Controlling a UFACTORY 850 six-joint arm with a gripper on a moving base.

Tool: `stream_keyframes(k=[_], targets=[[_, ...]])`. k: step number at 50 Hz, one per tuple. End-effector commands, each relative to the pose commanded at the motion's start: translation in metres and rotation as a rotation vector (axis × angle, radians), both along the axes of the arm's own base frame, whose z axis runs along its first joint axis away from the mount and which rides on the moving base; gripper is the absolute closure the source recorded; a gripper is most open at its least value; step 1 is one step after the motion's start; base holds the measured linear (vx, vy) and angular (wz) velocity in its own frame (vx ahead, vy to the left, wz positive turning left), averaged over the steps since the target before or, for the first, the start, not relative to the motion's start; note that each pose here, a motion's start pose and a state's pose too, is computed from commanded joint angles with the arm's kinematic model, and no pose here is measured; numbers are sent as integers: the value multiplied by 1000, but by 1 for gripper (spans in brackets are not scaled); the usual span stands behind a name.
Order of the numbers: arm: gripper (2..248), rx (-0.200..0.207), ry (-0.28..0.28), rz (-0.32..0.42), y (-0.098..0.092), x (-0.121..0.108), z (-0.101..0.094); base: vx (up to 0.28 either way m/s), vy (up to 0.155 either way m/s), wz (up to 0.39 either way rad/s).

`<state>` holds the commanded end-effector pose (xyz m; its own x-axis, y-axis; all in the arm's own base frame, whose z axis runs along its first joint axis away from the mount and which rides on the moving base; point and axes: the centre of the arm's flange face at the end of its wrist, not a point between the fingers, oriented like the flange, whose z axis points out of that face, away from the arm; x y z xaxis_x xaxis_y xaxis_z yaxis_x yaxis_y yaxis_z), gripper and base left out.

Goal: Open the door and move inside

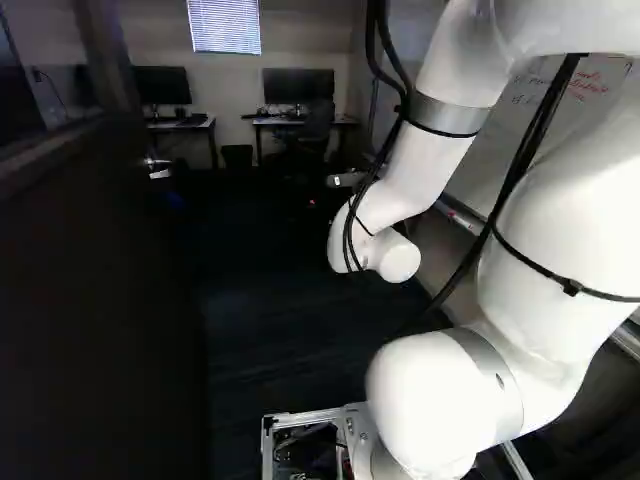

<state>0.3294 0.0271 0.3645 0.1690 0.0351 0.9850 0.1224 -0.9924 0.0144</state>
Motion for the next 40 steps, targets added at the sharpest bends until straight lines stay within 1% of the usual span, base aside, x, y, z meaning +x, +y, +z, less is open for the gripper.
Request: stream_keyframes(k=[40], targets=[[3, 0, 0, 0, 0, 0, 0, 203, 4, -3]])
